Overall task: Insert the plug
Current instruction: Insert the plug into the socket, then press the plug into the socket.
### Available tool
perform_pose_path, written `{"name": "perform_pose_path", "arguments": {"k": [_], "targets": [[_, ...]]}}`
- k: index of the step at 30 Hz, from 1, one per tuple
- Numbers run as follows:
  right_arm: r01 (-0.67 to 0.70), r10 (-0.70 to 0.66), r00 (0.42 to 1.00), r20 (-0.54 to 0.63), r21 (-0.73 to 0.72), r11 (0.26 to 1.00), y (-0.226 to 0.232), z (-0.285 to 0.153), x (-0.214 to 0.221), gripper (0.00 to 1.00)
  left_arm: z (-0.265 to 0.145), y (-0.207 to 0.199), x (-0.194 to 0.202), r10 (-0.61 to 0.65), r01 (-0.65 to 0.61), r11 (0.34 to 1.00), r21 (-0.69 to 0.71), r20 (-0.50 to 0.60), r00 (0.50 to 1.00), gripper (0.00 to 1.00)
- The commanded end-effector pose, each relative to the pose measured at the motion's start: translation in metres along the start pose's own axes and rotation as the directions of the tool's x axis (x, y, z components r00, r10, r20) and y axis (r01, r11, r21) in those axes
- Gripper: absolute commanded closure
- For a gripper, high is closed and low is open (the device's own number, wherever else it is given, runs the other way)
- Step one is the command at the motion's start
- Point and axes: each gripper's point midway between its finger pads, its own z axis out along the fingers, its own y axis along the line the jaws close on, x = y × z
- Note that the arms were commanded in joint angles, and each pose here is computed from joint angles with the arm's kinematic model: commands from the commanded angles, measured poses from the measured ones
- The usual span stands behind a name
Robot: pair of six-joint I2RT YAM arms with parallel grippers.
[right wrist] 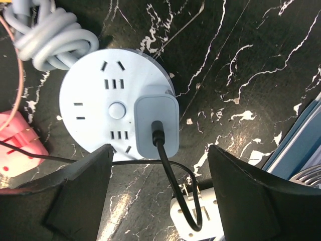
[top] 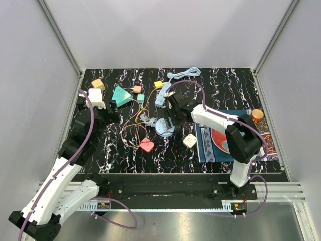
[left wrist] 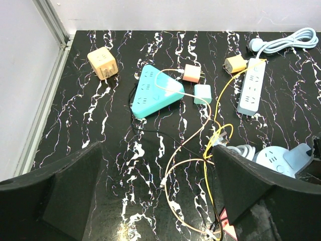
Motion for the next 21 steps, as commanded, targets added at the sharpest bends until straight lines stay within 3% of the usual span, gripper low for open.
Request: {"name": "perform_pose_path", "arguments": {"k": [1,8,21], "targets": [[0.014,-0.013,0.999,0.036,-0.025,1.0,0.01,-0.025,-0.027,0.18,0.004,-0.002,-0.01,-0.006,0.005,1.0,0.007,0.04,0.999,0.05],[0.014,-0.014,1.0,0.012,0.0,1.0,0.009,-0.027,-0.042,0.25,0.006,-0.007,-0.007,-0.002,0.001,1.0,0.028,0.027,1.0,0.05],[0.01,-0.01,0.994,-0.105,-0.005,1.0,0.011,-0.002,-0.028,0.43,0.009,-0.012,-0.003,0.003,-0.004,0.999,0.049,0.008,1.0,0.05]]}}
